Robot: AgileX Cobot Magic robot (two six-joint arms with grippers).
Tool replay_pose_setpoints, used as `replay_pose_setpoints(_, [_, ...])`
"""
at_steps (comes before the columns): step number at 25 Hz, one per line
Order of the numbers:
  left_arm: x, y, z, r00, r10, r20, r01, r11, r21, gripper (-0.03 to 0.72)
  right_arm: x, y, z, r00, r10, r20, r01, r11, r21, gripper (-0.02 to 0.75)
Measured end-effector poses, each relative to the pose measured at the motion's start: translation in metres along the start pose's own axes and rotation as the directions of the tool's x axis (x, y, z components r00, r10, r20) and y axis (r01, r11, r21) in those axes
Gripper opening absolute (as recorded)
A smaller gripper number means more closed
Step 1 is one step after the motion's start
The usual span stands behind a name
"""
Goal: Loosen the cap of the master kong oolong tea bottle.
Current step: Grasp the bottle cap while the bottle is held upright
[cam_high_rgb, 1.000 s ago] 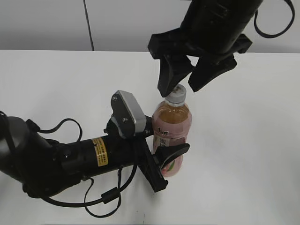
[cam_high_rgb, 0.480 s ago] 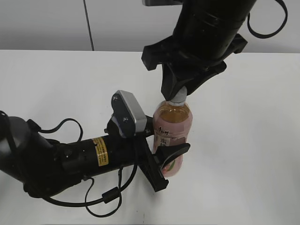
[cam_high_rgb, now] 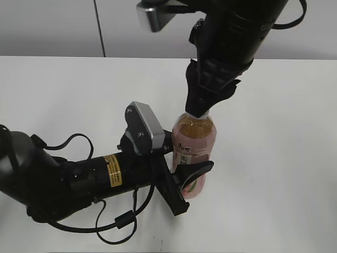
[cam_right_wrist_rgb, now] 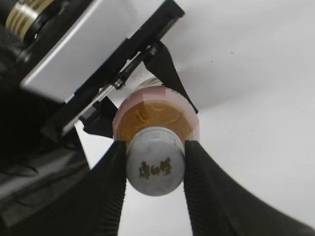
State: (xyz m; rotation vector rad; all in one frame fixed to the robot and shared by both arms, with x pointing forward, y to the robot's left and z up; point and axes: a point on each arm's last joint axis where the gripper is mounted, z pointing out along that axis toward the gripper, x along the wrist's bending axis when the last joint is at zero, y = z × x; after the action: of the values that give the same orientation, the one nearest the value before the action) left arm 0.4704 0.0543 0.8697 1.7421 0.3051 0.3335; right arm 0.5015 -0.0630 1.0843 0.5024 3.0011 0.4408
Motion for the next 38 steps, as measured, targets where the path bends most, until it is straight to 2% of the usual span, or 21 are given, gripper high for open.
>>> replay_pose_setpoints(1, [0.000, 0.000, 0.000, 1.000, 0.000, 0.000, 0.000, 1.000, 0.000, 0.384, 0.000, 0.000, 0.000, 0.993, -0.119, 0.000, 0.119, 0.993, -0.001, 0.273])
replay_pose_setpoints(3, [0.000, 0.000, 0.000, 1.000, 0.000, 0.000, 0.000, 1.000, 0.000, 0.383, 0.000, 0.000, -0.001, 0.926, -0.377, 0.001, 0.377, 0.926, -0.003, 0.273])
replay_pose_setpoints(5, [0.000, 0.000, 0.000, 1.000, -0.001, 0.000, 0.001, 1.000, -0.001, 0.382, 0.000, 0.001, -0.001, 0.837, -0.548, 0.001, 0.548, 0.837, -0.005, 0.272])
replay_pose_setpoints(7, [0.000, 0.000, 0.000, 1.000, -0.001, 0.000, 0.001, 1.000, -0.001, 0.382, 0.000, 0.001, -0.001, 0.764, -0.646, 0.001, 0.646, 0.764, -0.006, 0.272])
replay_pose_setpoints(10, [0.000, 0.000, 0.000, 1.000, 0.000, 0.001, 0.000, 1.000, -0.001, 0.382, 0.001, 0.001, -0.001, 0.730, -0.683, 0.000, 0.683, 0.730, -0.011, 0.272])
replay_pose_setpoints(15, [0.000, 0.000, 0.000, 1.000, 0.000, 0.001, 0.000, 1.000, -0.001, 0.382, 0.001, 0.001, -0.001, 0.730, -0.683, 0.000, 0.683, 0.730, -0.012, 0.285])
replay_pose_setpoints(18, [0.000, 0.000, 0.000, 1.000, -0.002, -0.002, 0.002, 1.000, -0.002, 0.382, 0.001, 0.001, -0.001, 0.762, -0.648, -0.001, 0.648, 0.762, -0.013, 0.412])
replay_pose_setpoints(20, [0.000, 0.000, 0.000, 1.000, -0.002, -0.002, 0.002, 1.000, -0.002, 0.382, 0.001, 0.001, -0.001, 0.807, -0.591, -0.002, 0.591, 0.807, -0.014, 0.493])
replay_pose_setpoints(24, [0.000, 0.000, 0.000, 1.000, -0.002, -0.002, 0.002, 1.000, -0.002, 0.382, 0.001, 0.003, -0.001, 0.906, -0.422, -0.001, 0.422, 0.906, -0.032, 0.544])
replay_pose_setpoints(26, [0.000, 0.000, 0.000, 1.000, -0.002, -0.002, 0.002, 1.000, -0.002, 0.382, 0.000, 0.008, -0.007, 0.967, -0.255, 0.019, 0.256, 0.965, -0.061, 0.547])
replay_pose_setpoints(28, [0.000, 0.000, 0.000, 1.000, -0.002, -0.002, 0.002, 1.000, -0.002, 0.382, -0.002, 0.014, -0.018, 1.000, 0.001, 0.026, 0.002, 0.995, -0.104, 0.547])
replay_pose_setpoints(30, [0.000, 0.000, 0.000, 1.000, -0.002, -0.002, 0.002, 1.000, -0.002, 0.382, -0.004, 0.019, -0.030, 0.968, 0.251, 0.012, -0.247, 0.959, -0.141, 0.549])
replay_pose_setpoints(31, [0.000, 0.000, 0.000, 1.000, -0.002, -0.002, 0.002, 1.000, -0.002, 0.382, -0.005, 0.021, -0.035, 0.927, 0.375, 0.006, -0.370, 0.916, -0.156, 0.549])
replay_pose_setpoints(33, [0.000, 0.000, 0.000, 1.000, -0.003, -0.003, 0.003, 1.000, -0.002, 0.382, -0.008, 0.021, -0.041, 0.847, 0.532, 0.019, -0.521, 0.836, -0.172, 0.550])
replay_pose_setpoints(35, [0.000, 0.000, 0.000, 1.000, -0.003, -0.003, 0.003, 1.000, -0.002, 0.382, -0.010, 0.019, -0.040, 0.787, 0.616, 0.031, -0.603, 0.780, -0.167, 0.550])
replay_pose_setpoints(38, [0.000, 0.000, 0.000, 1.000, -0.003, -0.003, 0.003, 1.000, -0.002, 0.382, -0.010, 0.019, -0.038, 0.735, 0.678, 0.014, -0.668, 0.727, -0.158, 0.550])
